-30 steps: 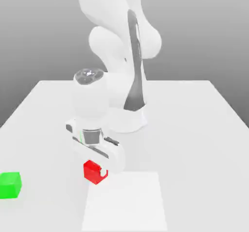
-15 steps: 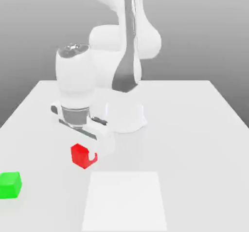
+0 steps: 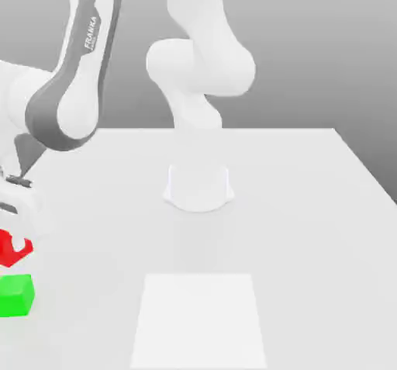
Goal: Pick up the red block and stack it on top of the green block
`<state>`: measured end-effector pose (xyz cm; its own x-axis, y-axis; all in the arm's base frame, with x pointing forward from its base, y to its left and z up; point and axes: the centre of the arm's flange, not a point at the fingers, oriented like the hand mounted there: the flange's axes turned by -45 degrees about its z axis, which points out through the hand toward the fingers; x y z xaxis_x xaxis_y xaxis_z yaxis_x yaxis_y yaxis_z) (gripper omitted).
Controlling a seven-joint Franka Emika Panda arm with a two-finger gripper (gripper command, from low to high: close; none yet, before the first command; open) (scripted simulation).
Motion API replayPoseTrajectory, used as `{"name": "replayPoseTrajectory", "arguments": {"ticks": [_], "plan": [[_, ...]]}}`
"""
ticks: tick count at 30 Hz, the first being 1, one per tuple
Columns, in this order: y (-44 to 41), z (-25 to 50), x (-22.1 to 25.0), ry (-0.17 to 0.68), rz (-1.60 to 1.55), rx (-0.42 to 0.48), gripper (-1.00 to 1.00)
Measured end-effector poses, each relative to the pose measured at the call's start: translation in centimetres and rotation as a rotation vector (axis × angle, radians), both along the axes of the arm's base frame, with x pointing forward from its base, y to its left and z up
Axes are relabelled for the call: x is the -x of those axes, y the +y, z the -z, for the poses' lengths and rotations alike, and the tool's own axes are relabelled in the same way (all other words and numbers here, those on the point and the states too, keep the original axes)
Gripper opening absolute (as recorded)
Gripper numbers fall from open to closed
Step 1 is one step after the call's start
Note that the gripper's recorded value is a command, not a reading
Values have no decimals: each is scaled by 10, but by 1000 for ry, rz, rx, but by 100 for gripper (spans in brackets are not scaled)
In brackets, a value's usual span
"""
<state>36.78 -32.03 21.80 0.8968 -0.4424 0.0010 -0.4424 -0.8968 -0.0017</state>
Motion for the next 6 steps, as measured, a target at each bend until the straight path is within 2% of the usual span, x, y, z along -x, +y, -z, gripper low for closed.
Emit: {"name": "replayPoseTrajectory", "arguments": {"ticks": [2,3,6], "plan": [[-1,26,1,1,-1,0,-100],[-1,34,1,1,-1,0,100],[-1,34,1,1,-1,0,100]]}}
